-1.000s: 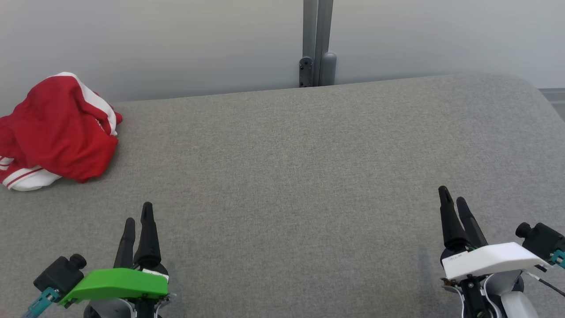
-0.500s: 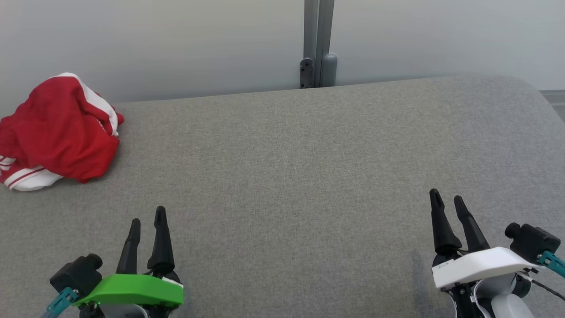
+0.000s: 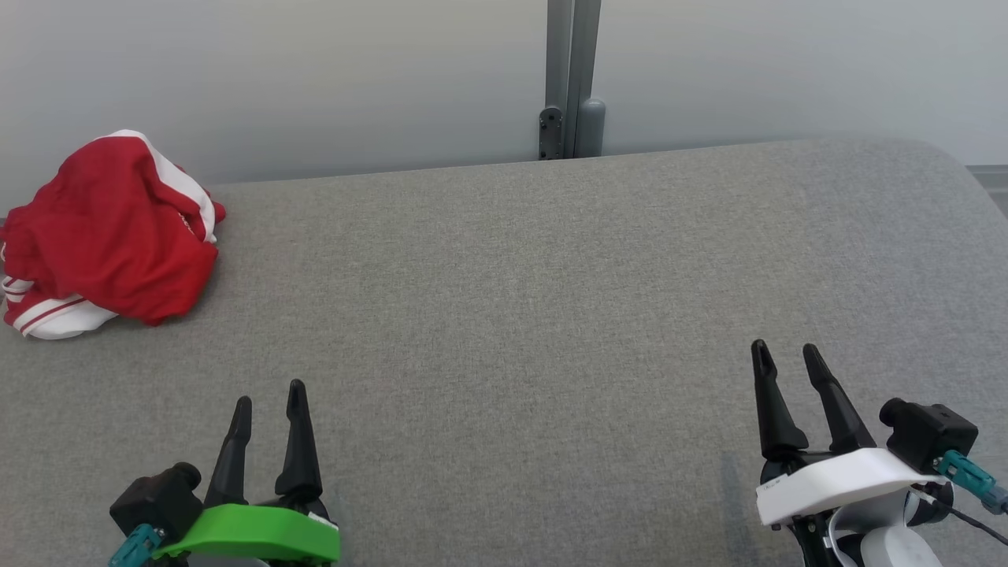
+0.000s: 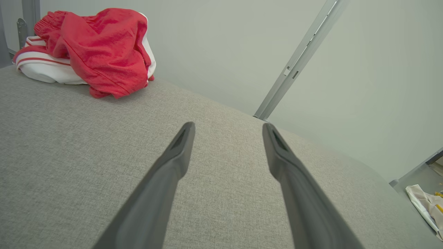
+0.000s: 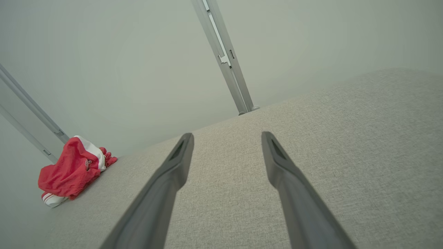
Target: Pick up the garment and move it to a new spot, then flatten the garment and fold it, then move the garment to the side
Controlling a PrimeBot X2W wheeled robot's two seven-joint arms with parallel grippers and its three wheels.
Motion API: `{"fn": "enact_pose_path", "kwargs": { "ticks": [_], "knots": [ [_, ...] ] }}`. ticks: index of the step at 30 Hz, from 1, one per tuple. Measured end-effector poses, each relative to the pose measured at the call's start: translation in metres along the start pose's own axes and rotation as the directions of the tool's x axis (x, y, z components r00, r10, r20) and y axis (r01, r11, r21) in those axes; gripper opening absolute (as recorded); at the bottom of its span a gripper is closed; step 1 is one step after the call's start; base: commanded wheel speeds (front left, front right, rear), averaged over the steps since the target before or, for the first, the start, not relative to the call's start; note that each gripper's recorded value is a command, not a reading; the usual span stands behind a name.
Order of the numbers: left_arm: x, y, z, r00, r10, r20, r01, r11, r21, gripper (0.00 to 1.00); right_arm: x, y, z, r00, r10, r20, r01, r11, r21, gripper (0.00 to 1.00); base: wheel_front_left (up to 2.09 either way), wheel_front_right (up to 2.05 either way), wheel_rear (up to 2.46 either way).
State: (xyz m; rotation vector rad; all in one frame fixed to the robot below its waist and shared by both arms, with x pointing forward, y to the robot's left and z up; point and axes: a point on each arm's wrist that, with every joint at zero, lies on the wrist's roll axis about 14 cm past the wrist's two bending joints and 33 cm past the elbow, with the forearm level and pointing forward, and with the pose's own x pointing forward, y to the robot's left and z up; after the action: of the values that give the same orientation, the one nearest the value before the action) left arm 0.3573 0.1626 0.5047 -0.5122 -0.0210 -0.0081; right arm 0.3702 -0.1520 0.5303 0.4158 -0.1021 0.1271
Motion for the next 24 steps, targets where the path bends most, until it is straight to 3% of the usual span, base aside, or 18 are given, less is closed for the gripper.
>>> {"fn": "enact_pose_path", "kwargs": {
  "ticks": [24],
  "knots": [
    [-0.009, -0.005, -0.007, 0.999, -0.034, 0.003, 0.033, 0.985, 0.168, 1.0, -0.001, 0.013, 0.002, 0.998, 0.067, 0.015, -0.062, 0.972, -0.226, 1.0, 0.0, 0.0, 0.0]
  ]
}}
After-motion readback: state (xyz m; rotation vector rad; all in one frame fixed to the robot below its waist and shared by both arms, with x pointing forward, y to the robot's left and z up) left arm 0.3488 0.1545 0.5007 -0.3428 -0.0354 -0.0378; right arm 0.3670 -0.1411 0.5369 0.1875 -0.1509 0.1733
